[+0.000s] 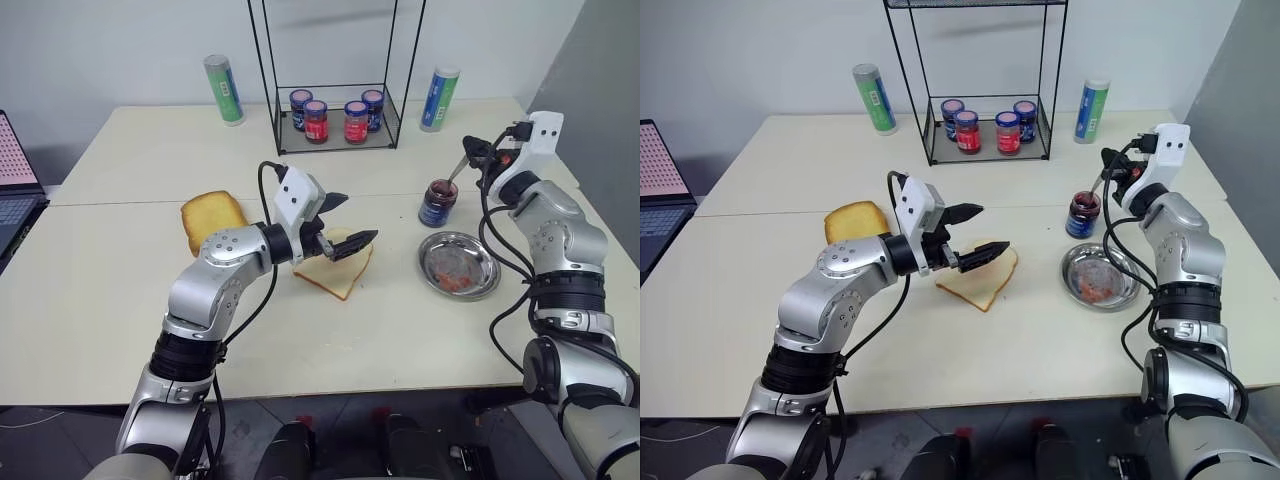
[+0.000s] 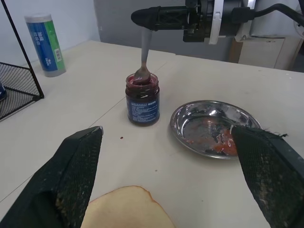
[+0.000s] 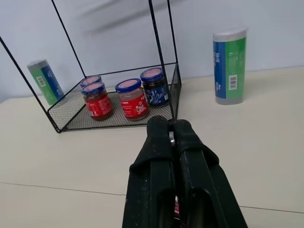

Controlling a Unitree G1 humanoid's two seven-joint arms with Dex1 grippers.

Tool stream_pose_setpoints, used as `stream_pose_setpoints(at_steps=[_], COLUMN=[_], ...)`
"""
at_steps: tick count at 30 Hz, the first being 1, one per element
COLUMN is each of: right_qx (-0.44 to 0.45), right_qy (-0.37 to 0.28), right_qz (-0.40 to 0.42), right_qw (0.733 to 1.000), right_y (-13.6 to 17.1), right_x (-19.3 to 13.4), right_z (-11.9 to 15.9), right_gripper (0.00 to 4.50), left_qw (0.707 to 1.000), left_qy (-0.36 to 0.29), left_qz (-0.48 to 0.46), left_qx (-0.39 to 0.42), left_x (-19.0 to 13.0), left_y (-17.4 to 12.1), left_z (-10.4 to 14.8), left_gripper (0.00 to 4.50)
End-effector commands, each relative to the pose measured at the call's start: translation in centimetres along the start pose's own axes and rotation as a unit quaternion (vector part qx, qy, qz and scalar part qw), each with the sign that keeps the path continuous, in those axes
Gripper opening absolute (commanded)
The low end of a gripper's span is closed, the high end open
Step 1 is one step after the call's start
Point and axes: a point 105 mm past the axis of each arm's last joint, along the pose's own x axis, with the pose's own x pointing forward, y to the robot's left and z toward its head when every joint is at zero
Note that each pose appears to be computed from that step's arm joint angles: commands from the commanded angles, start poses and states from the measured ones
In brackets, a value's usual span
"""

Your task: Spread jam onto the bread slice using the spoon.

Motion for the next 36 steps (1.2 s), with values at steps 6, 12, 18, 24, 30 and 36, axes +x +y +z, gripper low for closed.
stream_pose_setpoints(at_steps=[6,12,18,24,30,36], right_qx=[0.008,0.012,0.032,0.038,0.103,0.171], right_qy=[-0.045,-0.049,-0.048,-0.049,-0.042,-0.041], right_qz=[0.01,0.007,0.002,-0.008,-0.061,-0.097], right_qw=[0.999,0.999,0.998,0.998,0.992,0.98], right_y=[0.6,0.4,0.3,0.0,-2.4,-4.0], right_x=[-0.2,-0.1,-0.1,-0.1,-0.3,-0.7], right_z=[2.6,2.8,2.5,2.5,1.7,1.1], right_gripper=[0.08,0.08,0.08,0.08,0.08,0.08], left_qw=[1.0,1.0,1.0,1.0,1.0,1.0], left_qy=[-0.016,-0.016,-0.015,-0.014,-0.012,-0.011], left_qz=[-0.005,-0.004,-0.001,0.001,0.003,0.005], left_qx=[0.021,0.021,0.022,0.023,0.024,0.024], left_x=[0.0,-0.1,-0.2,-0.2,-0.3,-0.3], left_y=[-0.5,-0.5,-0.4,-0.4,-0.3,-0.2], left_z=[1.1,1.1,1.1,1.1,1.1,1.1], left_gripper=[4.5,4.5,4.5,4.5,4.5,4.5])
